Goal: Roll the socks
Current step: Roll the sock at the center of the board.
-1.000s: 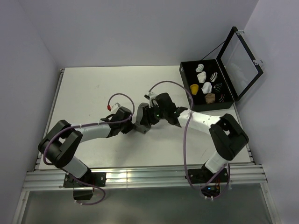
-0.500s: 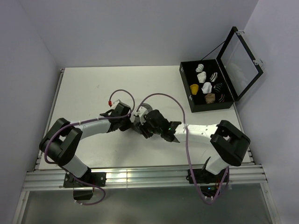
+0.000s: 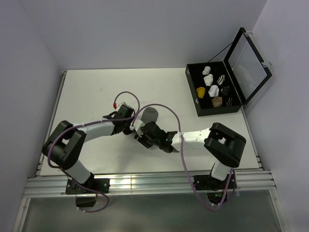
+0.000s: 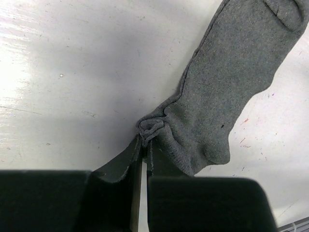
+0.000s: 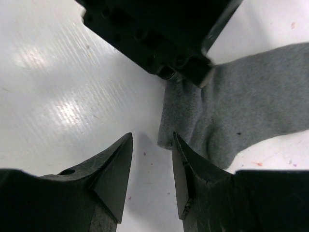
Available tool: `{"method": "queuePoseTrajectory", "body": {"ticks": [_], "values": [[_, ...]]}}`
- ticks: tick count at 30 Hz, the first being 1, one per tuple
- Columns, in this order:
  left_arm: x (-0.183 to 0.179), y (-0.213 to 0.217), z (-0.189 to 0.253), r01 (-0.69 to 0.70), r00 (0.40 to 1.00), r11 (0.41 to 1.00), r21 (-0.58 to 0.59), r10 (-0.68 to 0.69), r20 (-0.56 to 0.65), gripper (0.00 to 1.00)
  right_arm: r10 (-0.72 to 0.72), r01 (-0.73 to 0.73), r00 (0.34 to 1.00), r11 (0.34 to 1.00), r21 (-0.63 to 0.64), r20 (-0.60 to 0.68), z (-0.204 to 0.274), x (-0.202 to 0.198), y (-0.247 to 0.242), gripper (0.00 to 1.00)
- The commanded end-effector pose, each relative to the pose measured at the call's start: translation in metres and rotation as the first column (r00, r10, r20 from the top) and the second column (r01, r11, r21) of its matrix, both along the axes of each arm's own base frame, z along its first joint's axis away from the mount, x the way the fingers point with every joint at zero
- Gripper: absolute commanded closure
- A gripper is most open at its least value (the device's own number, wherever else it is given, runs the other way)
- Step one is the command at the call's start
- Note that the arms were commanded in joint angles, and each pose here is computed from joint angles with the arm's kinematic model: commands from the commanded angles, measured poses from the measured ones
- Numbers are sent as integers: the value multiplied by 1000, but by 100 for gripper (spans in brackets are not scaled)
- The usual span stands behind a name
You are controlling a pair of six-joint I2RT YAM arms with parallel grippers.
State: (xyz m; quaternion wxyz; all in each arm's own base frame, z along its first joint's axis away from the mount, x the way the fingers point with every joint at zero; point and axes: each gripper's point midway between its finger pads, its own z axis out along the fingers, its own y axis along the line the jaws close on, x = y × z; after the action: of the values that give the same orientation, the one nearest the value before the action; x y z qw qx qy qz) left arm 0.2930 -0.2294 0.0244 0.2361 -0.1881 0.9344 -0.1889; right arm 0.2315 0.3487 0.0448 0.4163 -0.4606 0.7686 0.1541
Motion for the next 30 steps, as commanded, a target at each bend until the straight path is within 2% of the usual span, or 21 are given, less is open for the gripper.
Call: {"method": "queuePoseTrajectory", "body": {"ticks": [1, 12, 15, 16, 19, 23, 25, 26, 27, 30], "values": [[2, -1, 2, 32, 999, 999, 12, -32, -4, 90, -17, 17, 998, 1000, 2, 64, 7, 15, 12, 54], [2, -1, 4, 55, 999, 998, 10, -55, 1, 91, -110, 114, 993, 988, -102, 41, -31, 26, -2, 53], [2, -1, 5, 65, 998, 998, 10, -65, 3, 91, -117, 117, 993, 989, -95, 0, -34, 26, -5, 68], [3, -1, 6, 64, 998, 998, 11, -64, 6, 90, -117, 116, 993, 989, -87, -15, -34, 26, -5, 81], [4, 2, 10, 51, 999, 999, 13, -52, 18, 86, -100, 96, 992, 994, -52, -81, -29, 23, -4, 100], [9, 9, 24, -8, 998, 1000, -11, 8, 62, 66, -50, 59, 974, 998, 32, -219, -18, 12, 5, 100], [11, 13, 29, -38, 996, 999, -14, 39, 82, 57, -6, 45, 943, 993, 108, -333, -12, 5, 10, 100], [11, 16, 35, -63, 993, 998, -30, 65, 96, 45, -12, 71, 921, 988, 136, -389, -10, 4, 11, 100], [12, 19, 38, -84, 990, 996, -29, 87, 110, 40, 7, 70, 904, 984, 166, -428, -5, 3, 13, 100], [11, 26, 49, -133, 979, 989, -68, 142, 147, 29, 55, 98, 831, 965, 244, -553, 6, 3, 15, 100]]}}
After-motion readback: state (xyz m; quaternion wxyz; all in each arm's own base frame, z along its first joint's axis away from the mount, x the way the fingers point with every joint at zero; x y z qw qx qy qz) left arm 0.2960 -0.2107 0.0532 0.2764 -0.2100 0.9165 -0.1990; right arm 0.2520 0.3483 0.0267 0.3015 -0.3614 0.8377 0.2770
